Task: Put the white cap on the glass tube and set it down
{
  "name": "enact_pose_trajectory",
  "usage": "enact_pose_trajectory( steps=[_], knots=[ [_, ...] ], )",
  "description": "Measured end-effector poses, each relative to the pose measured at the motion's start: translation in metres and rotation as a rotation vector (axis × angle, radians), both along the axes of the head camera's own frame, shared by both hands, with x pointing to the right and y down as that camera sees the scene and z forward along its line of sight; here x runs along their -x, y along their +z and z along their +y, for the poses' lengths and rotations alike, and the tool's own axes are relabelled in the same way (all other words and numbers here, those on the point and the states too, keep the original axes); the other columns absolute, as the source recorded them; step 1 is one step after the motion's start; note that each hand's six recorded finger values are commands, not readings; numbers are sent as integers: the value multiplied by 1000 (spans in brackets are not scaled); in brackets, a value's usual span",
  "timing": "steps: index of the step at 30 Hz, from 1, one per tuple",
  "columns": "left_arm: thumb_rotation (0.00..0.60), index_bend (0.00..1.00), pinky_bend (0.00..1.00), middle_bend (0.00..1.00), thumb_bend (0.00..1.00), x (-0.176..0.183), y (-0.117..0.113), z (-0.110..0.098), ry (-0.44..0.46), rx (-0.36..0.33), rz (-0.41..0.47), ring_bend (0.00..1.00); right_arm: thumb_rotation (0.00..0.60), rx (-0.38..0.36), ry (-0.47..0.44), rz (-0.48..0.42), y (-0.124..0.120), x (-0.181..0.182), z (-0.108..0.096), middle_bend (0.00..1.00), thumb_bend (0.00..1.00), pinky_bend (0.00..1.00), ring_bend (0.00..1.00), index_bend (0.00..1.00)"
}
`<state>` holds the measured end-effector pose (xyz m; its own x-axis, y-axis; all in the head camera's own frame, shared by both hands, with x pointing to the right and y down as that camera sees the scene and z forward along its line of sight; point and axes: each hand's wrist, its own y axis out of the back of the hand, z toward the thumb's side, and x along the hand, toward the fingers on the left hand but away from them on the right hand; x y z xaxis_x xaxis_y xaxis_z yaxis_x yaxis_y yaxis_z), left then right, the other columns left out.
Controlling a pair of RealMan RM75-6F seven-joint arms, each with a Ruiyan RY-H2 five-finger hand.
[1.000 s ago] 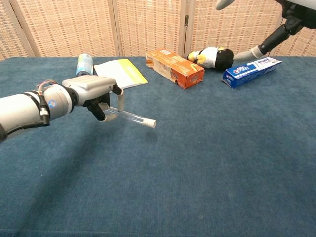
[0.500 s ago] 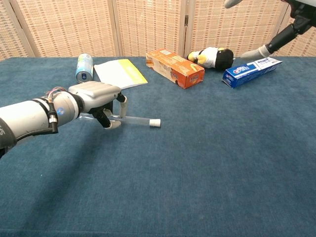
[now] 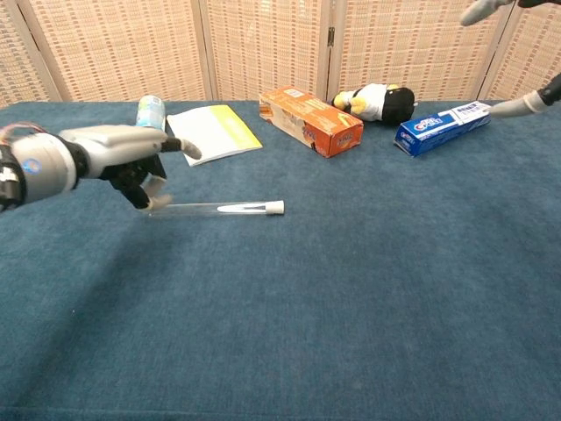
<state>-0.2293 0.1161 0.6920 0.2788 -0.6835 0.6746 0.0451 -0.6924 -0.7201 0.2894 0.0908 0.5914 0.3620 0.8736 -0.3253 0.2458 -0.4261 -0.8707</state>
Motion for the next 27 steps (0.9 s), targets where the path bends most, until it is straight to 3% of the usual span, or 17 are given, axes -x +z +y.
enact_pose_trajectory(
  steps=[3,8,17,21,27],
  knots=[
    [600,197,816,593,428,33,-20,-7,-62,-73,-23,585,600,2,24,54,0,-21,11,221,244,238,87,210],
    [600,233,673,518,428,82,-49,-1,-123,-211,-49,512,600,27,63,126,3,-51,29,240,310,256,103,223],
    [600,184,334,284,428,157,-88,45,-170,-351,-100,269,600,61,124,240,2,-99,67,155,311,25,6,215],
    [600,173,274,257,427,175,-104,63,-193,-394,-109,248,600,64,155,266,-4,-110,84,137,310,2,0,197],
    [600,171,256,250,427,188,-115,92,-216,-391,-136,243,600,73,197,275,-11,-121,104,137,310,2,0,197]
  ],
)
